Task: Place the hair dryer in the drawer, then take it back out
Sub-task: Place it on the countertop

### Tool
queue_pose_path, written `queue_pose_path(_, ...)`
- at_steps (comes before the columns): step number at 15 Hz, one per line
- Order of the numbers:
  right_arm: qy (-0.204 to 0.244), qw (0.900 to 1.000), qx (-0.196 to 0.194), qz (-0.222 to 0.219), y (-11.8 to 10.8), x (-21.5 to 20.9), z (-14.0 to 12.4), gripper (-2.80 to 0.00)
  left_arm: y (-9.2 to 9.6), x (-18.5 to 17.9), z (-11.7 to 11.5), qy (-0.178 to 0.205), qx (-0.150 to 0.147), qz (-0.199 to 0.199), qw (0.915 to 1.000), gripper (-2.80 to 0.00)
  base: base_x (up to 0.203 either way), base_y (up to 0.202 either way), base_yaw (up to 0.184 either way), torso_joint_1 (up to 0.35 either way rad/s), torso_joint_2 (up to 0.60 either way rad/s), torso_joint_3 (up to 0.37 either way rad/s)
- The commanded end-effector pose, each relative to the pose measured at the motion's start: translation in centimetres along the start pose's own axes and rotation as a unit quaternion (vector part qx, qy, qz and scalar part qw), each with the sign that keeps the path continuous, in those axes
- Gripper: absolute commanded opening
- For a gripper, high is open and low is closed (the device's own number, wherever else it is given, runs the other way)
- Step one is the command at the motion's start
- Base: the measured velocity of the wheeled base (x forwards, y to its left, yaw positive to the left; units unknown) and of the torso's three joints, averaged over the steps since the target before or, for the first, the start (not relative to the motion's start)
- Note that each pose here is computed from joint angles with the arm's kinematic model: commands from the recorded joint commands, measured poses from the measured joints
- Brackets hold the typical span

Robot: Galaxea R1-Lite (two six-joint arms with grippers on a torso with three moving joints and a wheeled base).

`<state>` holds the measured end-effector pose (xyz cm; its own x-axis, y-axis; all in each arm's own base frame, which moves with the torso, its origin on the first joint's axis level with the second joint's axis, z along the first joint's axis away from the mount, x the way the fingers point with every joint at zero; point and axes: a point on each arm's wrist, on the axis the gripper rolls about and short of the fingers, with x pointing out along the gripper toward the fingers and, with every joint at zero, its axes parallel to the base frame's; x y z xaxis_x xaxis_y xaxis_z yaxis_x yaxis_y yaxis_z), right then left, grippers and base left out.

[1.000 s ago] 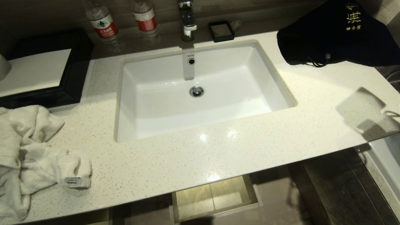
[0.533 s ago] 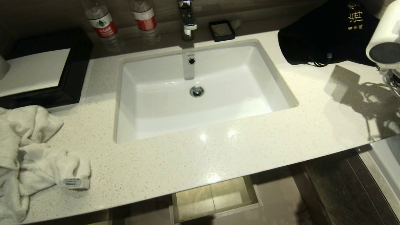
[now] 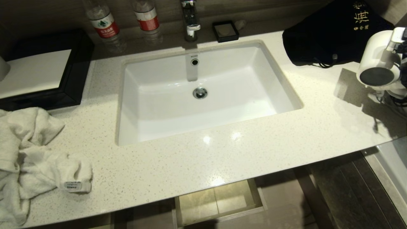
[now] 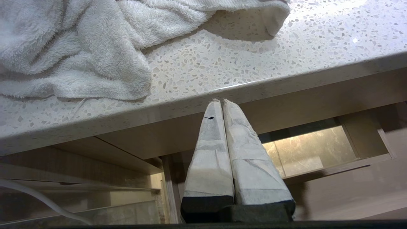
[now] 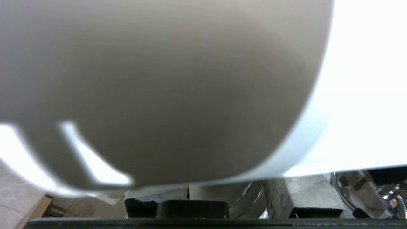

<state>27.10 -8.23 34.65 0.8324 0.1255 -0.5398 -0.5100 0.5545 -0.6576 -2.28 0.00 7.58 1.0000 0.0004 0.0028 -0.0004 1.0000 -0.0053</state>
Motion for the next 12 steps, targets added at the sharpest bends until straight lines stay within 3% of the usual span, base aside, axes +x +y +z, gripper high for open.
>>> queue_pose_path(1,0.003,1.000,0.001,0.009,-0.1,0.7,-0.3,-2.80,0.0,0.0,0.0,0.000,0.000,0.001,1.0000,-2.80,0.000,0.000,0.000,0.000,0.00,0.000)
queue_pose_path(12,0.024,1.000,0.003,0.017,0.6,-0.1,0.1,-2.80,0.0,0.0,0.0,0.000,0.000,0.001,1.0000,-2.80,0.000,0.000,0.000,0.000,0.00,0.000)
